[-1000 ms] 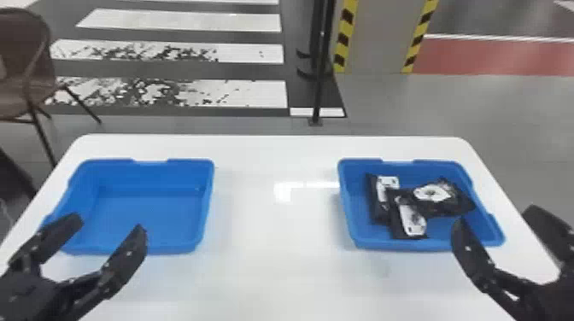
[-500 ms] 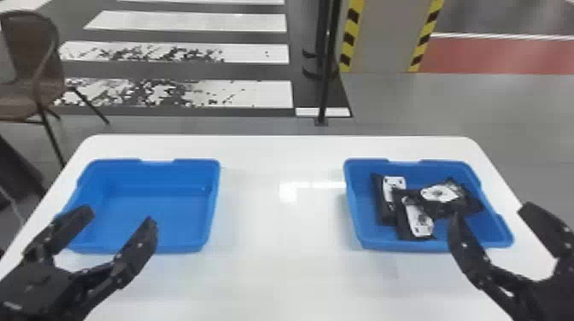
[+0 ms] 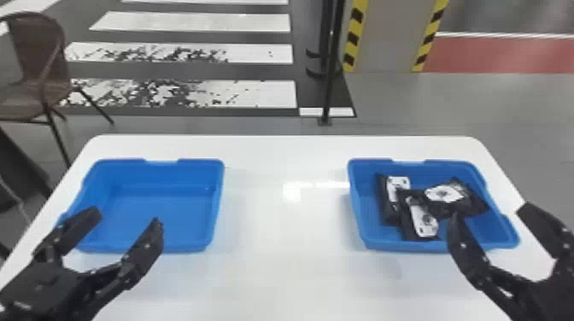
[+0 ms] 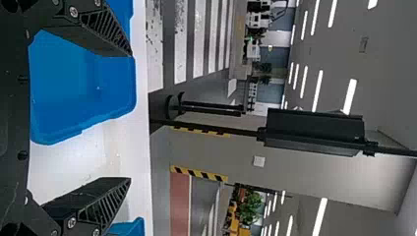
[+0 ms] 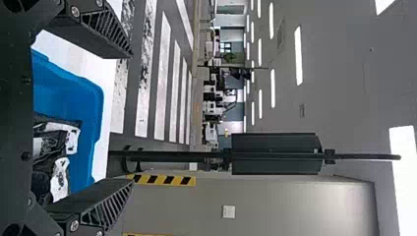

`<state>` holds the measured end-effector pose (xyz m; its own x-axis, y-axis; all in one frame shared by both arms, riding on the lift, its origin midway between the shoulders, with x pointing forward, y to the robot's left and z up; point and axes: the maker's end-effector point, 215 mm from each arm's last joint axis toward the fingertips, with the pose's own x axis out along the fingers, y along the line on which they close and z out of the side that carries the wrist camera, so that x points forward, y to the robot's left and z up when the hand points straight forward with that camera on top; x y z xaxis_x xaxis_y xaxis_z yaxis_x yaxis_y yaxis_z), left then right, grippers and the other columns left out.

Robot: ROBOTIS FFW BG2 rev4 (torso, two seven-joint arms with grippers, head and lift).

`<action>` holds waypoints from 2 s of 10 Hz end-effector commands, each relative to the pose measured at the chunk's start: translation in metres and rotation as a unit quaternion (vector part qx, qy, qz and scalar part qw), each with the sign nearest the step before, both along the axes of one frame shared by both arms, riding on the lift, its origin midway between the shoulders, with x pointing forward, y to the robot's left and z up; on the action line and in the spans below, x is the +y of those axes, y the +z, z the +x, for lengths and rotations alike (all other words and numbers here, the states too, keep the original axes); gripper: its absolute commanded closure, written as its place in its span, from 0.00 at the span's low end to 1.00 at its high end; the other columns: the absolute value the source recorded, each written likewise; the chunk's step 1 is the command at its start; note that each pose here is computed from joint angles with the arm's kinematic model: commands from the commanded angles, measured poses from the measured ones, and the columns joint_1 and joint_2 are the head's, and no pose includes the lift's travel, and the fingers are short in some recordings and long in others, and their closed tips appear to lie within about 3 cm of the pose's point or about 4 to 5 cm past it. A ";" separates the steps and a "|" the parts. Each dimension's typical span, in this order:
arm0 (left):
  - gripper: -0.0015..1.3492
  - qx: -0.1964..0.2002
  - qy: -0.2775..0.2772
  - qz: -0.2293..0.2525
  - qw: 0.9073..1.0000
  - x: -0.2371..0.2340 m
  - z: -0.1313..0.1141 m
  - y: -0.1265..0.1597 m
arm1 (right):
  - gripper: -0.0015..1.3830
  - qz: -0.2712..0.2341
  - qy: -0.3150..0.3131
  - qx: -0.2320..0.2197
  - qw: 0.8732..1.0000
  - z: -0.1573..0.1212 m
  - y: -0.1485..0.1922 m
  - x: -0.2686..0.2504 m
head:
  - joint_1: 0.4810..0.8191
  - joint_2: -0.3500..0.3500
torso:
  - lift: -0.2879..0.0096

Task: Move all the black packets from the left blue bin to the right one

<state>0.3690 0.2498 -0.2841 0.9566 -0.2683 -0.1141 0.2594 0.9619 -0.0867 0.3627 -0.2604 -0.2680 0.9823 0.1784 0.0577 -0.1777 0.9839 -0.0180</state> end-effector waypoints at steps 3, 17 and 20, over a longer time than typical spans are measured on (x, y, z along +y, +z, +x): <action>0.11 0.001 -0.001 -0.004 1.000 -0.002 -0.001 -0.001 | 0.09 0.005 -0.001 0.000 1.000 0.001 -0.001 0.000 | 0.63 0.47 | 0.50; 0.11 0.001 -0.003 -0.008 1.000 -0.005 -0.002 -0.001 | 0.09 0.015 0.001 -0.004 1.000 0.002 0.000 0.001 | 0.63 0.47 | 0.50; 0.11 0.001 -0.003 -0.008 1.000 -0.005 -0.002 -0.001 | 0.09 0.016 0.003 -0.006 1.000 0.002 0.002 0.002 | 0.63 0.47 | 0.50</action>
